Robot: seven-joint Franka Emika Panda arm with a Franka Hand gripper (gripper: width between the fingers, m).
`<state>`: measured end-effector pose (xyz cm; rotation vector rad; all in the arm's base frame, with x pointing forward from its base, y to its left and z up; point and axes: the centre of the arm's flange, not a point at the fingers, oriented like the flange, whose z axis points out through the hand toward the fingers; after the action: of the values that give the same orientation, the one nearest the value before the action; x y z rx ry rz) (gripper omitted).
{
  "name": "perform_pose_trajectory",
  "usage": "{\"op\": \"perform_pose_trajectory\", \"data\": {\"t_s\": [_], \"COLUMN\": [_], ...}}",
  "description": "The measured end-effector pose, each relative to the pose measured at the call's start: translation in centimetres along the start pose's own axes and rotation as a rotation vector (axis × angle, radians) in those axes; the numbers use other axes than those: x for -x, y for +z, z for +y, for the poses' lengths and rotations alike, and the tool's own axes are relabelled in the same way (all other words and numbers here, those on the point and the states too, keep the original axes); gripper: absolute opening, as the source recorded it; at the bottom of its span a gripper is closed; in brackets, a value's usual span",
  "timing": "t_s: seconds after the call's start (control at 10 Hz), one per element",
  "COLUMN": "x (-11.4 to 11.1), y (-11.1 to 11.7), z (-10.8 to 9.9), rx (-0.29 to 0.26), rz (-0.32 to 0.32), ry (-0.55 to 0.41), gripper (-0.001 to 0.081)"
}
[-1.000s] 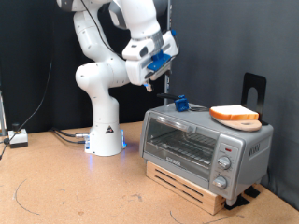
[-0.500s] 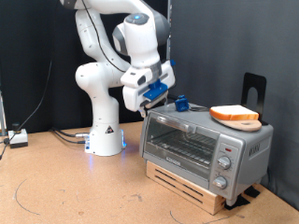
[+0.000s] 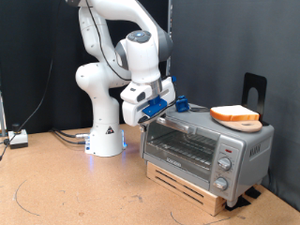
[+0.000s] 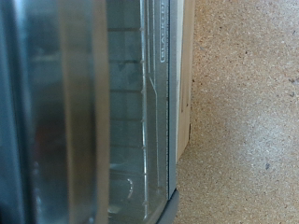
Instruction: Make a piece of toast with the oven
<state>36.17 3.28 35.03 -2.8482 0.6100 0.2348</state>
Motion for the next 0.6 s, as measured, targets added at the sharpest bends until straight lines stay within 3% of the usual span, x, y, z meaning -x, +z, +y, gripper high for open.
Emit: {"op": "perform_pose_trajectory", "data": {"t_s": [0.3,0.6], "x": [-1.0,-2.9], "y": [-0.4,0.8], "z": [1.5,5.5], "rx": [0.022,0.114], "rz": [0.019,0.025], "ry": [0.038,0.106], "gripper": [0.0809,0.0809]}}
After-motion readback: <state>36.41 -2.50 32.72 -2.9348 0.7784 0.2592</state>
